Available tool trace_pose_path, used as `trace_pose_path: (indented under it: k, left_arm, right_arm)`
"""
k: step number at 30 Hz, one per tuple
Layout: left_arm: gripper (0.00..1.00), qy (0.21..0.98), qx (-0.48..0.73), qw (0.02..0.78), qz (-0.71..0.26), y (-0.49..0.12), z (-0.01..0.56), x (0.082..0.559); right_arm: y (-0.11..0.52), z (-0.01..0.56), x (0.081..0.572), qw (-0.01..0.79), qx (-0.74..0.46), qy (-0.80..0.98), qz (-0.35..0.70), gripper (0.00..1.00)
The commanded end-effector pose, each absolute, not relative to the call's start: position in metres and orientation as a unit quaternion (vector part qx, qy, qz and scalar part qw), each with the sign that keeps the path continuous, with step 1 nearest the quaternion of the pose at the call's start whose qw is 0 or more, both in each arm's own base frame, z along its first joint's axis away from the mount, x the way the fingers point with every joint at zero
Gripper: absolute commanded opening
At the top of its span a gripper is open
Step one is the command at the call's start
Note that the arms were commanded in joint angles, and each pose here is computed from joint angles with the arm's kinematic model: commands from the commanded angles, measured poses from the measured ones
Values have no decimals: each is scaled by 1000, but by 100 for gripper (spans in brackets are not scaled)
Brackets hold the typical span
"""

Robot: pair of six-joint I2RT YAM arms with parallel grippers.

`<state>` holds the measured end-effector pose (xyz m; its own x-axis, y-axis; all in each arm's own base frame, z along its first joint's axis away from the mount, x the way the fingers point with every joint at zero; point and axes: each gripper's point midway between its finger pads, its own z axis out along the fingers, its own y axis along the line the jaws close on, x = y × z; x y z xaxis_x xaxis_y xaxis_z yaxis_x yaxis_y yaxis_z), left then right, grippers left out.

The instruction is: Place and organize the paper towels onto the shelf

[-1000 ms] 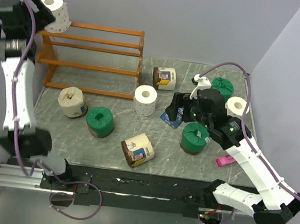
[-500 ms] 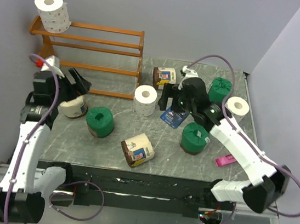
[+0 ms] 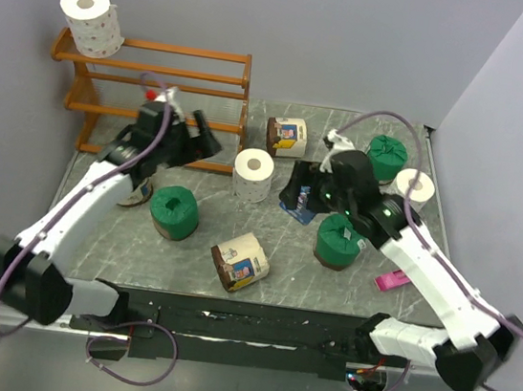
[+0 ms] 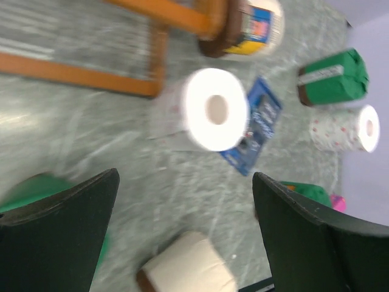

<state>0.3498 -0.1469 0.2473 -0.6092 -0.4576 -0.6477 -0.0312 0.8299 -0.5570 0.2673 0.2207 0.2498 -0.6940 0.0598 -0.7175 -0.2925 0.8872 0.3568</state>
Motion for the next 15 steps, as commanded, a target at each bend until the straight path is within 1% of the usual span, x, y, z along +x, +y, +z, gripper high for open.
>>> trace_pose_path:
  k: [1, 2, 4, 5, 6, 9, 12, 15]
  left_arm:
    - [97, 841, -137, 446, -275, -191, 272, 373]
    - [96, 847, -138, 437, -269, -199, 260, 380]
    - [95, 853, -134, 429, -266, -212, 255, 386]
    - [95, 864, -138, 412, -255, -217, 239, 393]
    - [95, 864, -131, 410, -259, -227, 243, 394]
    - [93, 875, -120, 399, -247, -246, 226, 400]
    - [93, 883, -118, 390, -232, -254, 208, 404]
    - [92, 889, -127, 383, -217, -254, 194, 410]
  right_arm:
    - [209, 274, 252, 427, -67, 865, 254, 96]
    - [200, 275, 249, 434, -66, 866, 241, 96]
    - [192, 285, 248, 446, -63, 862, 230, 96]
    - [187, 292, 245, 456, -65, 858, 228, 96]
    - [185, 298, 243, 462, -65, 854, 230, 97]
    - [180, 313, 238, 492, -65, 833, 244, 97]
    - [183, 322, 231, 514, -91, 810, 266, 97]
    - [175, 331, 227, 531, -94, 801, 260, 97]
